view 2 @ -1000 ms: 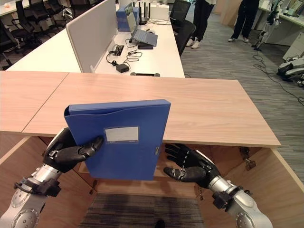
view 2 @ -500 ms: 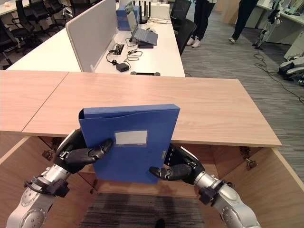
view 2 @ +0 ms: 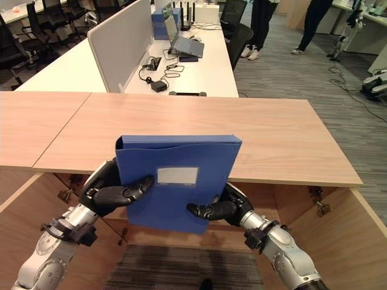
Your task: Put the empty folder in the office cabinet
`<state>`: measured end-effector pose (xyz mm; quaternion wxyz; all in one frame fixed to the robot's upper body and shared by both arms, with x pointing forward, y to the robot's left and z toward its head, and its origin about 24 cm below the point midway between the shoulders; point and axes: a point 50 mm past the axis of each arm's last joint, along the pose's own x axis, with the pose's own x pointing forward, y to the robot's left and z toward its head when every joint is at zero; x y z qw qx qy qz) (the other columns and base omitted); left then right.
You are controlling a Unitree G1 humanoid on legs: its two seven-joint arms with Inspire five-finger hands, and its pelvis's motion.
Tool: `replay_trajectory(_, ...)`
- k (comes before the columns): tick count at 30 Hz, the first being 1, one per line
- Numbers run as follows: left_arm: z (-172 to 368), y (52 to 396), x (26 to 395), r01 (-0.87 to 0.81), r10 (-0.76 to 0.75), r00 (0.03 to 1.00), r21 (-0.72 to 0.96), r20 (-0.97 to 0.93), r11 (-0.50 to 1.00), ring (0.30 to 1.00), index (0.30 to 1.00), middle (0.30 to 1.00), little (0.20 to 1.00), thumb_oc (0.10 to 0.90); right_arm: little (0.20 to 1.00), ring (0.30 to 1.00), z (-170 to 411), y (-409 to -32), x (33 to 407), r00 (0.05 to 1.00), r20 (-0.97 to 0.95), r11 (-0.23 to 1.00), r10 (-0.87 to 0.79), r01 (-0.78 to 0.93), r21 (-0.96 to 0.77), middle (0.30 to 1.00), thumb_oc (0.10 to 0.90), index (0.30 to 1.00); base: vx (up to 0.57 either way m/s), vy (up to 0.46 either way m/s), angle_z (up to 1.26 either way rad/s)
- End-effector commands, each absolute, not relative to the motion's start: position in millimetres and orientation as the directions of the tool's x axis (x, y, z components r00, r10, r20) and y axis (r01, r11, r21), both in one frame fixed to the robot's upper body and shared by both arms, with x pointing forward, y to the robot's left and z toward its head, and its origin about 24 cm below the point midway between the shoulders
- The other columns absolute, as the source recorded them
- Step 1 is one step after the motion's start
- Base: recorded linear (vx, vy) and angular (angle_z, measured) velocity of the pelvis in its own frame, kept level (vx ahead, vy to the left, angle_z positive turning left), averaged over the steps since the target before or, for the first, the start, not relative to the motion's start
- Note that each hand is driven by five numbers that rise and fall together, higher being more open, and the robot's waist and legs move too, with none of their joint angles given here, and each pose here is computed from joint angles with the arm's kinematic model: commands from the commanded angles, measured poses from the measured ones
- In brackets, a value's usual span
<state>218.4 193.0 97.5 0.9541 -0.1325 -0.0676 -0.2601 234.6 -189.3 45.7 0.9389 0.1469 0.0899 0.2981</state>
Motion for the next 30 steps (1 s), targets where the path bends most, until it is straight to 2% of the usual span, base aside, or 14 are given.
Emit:
replay_trajectory(1, 144.5, 151.6, 227.6, 0.715, -0.578, 0.667, -0.183, 0.471, 0.675, 0.3, 0.3, 0.3, 0.3, 0.4, 0.9, 0.9, 121.6, -130.8, 262.8, 0.618, 0.333, 0.577, 0.712, -0.785, 0.225, 0.9, 0.8, 0.9, 0.0, 0.0, 0.04)
replay_trajectory(12, 142.7, 145.2, 230.0, 0.718, -0.566, 0.667, -0.216, 0.484, 0.661, 0.3, 0.3, 0.3, 0.3, 0.4, 0.9, 0.9, 124.7, -112.9, 268.1, 0.6, 0.376, 0.543, 0.706, -0.799, 0.257, 0.9, 0.8, 0.9, 0.0, 0.0, 0.0)
replay_trajectory(13, 142.2, 144.3, 230.0, 0.719, -0.566, 0.667, -0.219, 0.485, 0.66, 0.3, 0.3, 0.3, 0.3, 0.4, 0.519, 0.519, 124.1, -111.0, 268.0, 0.597, 0.376, 0.537, 0.709, -0.802, 0.262, 0.519, 0.546, 0.519, 0.0, 0.0, 0.0)
replay_trajectory(14, 142.2, 144.3, 230.0, 0.719, -0.566, 0.667, -0.219, 0.485, 0.66, 0.3, 0.3, 0.3, 0.3, 0.4, 0.444, 0.444, 124.1, -111.0, 268.0, 0.597, 0.376, 0.537, 0.709, -0.802, 0.261, 0.444, 0.496, 0.444, 0.0, 0.0, 0.0)
replay_trajectory(15, 141.7, 144.0, 230.0, 0.718, -0.563, 0.669, -0.224, 0.486, 0.659, 0.3, 0.3, 0.3, 0.3, 0.4, 0.3, 0.3, 123.6, -110.4, 267.8, 0.6, 0.377, 0.537, 0.706, -0.8, 0.267, 0.3, 0.4, 0.3, 0.0, 0.0, 0.0)
replay_trajectory(30, 141.0, 147.9, 232.3, 0.691, -0.526, 0.692, -0.241, 0.495, 0.681, 0.3, 0.3, 0.3, 0.3, 0.4, 0.3, 0.3, 118.6, -106.3, 261.9, 0.583, 0.362, 0.512, 0.728, -0.812, 0.279, 0.3, 0.4, 0.3, 0.0, 0.0, 0.0)
